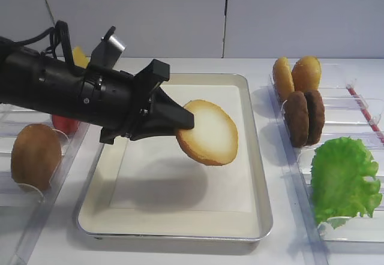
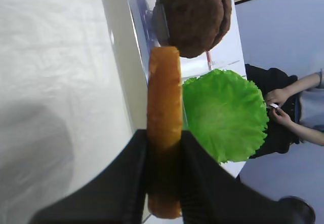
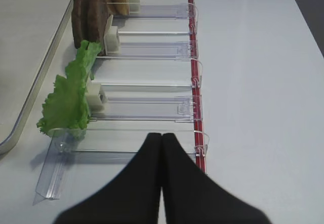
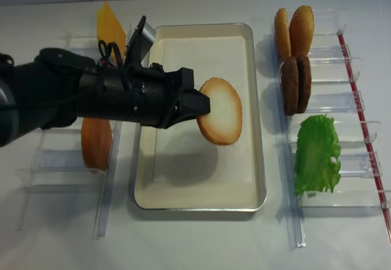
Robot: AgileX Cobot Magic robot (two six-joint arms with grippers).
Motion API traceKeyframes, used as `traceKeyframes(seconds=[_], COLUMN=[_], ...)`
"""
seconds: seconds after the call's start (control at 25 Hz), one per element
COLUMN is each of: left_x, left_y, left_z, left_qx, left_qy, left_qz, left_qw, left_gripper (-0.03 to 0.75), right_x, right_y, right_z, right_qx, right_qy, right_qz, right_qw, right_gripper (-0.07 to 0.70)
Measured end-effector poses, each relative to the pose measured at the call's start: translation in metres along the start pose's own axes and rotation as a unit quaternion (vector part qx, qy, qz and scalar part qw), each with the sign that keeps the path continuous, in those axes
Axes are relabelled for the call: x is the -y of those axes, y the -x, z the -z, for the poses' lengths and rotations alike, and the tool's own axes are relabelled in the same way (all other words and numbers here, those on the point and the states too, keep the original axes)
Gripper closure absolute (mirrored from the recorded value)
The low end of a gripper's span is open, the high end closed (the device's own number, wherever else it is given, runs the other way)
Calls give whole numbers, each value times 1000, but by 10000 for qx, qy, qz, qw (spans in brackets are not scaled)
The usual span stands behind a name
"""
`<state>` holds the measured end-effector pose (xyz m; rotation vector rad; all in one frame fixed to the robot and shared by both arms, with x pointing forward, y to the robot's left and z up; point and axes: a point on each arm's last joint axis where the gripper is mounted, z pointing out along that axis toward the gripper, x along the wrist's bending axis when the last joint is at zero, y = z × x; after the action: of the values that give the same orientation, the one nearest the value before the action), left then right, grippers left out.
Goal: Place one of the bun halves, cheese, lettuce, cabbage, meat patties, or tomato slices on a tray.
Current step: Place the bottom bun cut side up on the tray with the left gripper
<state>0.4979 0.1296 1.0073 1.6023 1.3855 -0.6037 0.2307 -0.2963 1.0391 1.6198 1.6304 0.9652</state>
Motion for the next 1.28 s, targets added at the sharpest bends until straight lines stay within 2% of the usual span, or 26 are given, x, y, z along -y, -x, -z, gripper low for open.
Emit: traceKeyframes(seconds=[0.28, 0.52, 0.84, 1.28], left_x=[2, -4, -2, -5], left_y=[-23, -35, -37, -39], left_z=[-17, -7, -6, -6], left_qx=[32, -110, -159, -235], left_qy=[-372, -301, -474, -308], left_qz=[355, 514, 536, 533], left_qw=[9987, 9982, 9973, 9978], left_gripper=[567, 567, 567, 567], right_x=[0, 0, 0, 0], right_y=[0, 0, 0, 0], right_z=[0, 0, 0, 0], right_qx=[0, 0, 0, 0], right_qy=[0, 0, 0, 0], right_qz=[0, 0, 0, 0], right_qw=[10000, 10000, 10000, 10000], right_gripper=[659, 659, 659, 659])
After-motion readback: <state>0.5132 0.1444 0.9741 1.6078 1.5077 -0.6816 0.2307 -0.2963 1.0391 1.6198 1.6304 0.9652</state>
